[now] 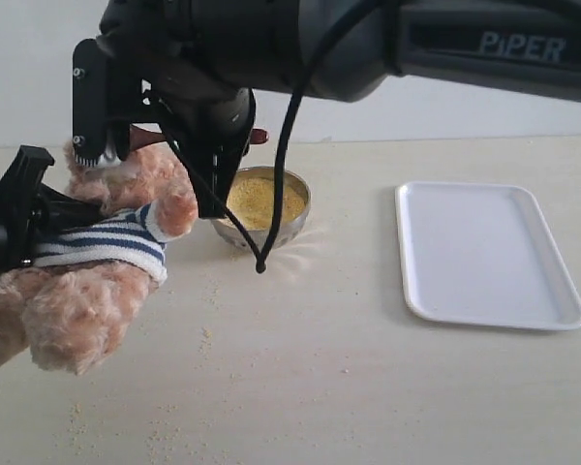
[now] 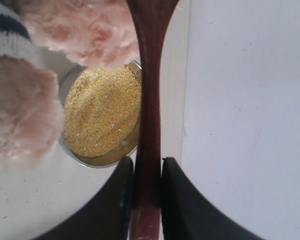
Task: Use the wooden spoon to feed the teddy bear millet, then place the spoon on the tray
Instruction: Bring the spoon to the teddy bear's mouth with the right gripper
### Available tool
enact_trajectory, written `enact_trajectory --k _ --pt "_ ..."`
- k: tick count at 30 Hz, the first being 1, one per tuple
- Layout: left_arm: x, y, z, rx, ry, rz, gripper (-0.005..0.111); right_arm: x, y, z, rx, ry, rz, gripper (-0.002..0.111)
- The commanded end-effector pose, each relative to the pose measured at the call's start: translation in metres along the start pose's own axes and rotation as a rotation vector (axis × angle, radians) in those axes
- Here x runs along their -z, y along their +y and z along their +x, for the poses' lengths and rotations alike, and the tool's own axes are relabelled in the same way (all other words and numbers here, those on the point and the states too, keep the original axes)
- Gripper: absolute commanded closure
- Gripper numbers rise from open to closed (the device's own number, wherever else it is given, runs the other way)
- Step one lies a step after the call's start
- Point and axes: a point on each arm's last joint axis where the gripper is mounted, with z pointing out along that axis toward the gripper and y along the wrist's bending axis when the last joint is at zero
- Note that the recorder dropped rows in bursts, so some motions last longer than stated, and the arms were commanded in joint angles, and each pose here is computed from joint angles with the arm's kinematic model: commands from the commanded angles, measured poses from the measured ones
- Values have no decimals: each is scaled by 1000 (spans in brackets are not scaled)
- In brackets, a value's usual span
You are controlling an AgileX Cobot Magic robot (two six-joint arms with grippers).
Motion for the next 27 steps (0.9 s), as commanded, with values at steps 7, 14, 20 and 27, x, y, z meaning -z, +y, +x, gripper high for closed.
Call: enact_trajectory --k 7,14,20,27 --pt "0 -6 -2 12 -11 44 102 -2 1 -14 150 28 168 108" --pt "0 -6 -2 13 -5 51 102 9 7 -27 202 42 254 108" --pt "0 -7 -1 11 6 64 102 3 10 -25 193 94 273 108" --pt "0 -7 -1 8 6 63 102 3 6 -22 193 136 316 108"
